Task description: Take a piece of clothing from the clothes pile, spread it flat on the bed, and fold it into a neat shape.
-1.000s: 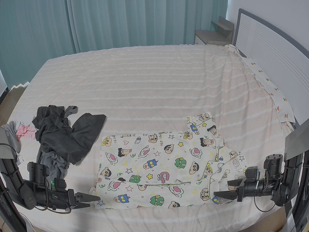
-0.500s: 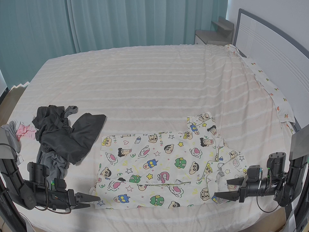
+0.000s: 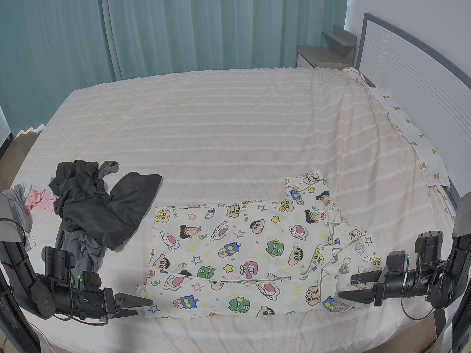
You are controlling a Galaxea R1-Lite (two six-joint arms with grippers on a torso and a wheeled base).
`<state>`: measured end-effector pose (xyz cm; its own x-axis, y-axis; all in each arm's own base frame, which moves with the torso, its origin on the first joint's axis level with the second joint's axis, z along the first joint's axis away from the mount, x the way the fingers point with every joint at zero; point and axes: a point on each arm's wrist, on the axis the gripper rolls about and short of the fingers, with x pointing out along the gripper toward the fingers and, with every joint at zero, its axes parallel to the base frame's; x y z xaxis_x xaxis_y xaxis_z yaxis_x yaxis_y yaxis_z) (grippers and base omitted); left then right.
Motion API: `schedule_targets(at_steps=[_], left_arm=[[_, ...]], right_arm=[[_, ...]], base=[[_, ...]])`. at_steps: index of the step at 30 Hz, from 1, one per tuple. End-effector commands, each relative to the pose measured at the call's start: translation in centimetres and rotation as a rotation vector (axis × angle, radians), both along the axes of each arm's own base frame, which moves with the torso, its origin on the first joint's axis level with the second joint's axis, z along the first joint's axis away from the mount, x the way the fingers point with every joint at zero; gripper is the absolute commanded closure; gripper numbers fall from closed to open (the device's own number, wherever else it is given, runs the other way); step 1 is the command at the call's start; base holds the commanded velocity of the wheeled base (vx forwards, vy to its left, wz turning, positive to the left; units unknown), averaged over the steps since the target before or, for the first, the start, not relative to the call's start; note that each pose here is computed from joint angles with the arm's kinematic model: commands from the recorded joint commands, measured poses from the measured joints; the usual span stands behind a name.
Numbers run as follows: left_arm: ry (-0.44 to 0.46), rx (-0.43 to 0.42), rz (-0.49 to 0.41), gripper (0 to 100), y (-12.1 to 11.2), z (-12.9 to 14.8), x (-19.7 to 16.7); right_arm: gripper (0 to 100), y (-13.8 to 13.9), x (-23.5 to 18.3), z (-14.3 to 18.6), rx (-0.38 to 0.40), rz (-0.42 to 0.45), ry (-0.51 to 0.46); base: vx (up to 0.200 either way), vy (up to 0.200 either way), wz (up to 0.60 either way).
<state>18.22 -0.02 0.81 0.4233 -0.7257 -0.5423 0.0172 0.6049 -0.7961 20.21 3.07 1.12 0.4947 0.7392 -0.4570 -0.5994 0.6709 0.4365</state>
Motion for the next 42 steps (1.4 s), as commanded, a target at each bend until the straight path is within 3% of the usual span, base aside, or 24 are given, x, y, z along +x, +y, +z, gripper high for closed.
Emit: schedule_targets(at_steps=[1, 6, 9, 12, 20, 26, 36, 42], left_arm=[[0.002, 0.001, 0.001, 0, 0.0, 0.0, 0.0], [0.002, 0.001, 0.001, 0, 0.0, 0.0, 0.0], [0.003, 0.001, 0.001, 0, 0.0, 0.0, -0.1], [0.004, 0.001, -0.001, 0, 0.0, -0.1, -0.1], [-0.01, 0.011, -0.01, 0, 0.0, -0.1, -0.1], [-0.011, 0.02, -0.021, 0, 0.0, -0.3, -0.1], [-0.009, 0.019, -0.021, 0, 0.0, -0.3, -0.2], [-0.011, 0.02, -0.021, 0, 0.0, -0.3, -0.1]], right_arm=[[0, -1.1, -0.4, 0.5, 0.012, -0.043, -0.008], [0, -0.2, 0.3, -0.3, 0.008, -0.008, 0.012], [0, 0.1, 2.5, -0.8, 0.006, -0.094, 0.03], [0, 0.4, 4.0, -0.7, 0.05, -0.171, 0.059], [0, 0.3, 6.5, -2.3, 0.032, -0.237, 0.063], [0, 0.8, 7.0, -2.8, 0.032, -0.222, 0.071], [0, 4.1, 5.8, -1.0, 0.044, -0.096, 0.021], [0, 5.7, 3.8, -1.0, 0.034, -0.014, 0.046]], base=[[0.0, 0.0, 0.0], [0.0, 0.0, 0.0], [0.0, 0.0, 0.0], [0.0, 0.0, 0.0], [0.0, 0.0, 0.0], [0.0, 0.0, 0.0], [0.0, 0.0, 0.0], [0.0, 0.0, 0.0]])
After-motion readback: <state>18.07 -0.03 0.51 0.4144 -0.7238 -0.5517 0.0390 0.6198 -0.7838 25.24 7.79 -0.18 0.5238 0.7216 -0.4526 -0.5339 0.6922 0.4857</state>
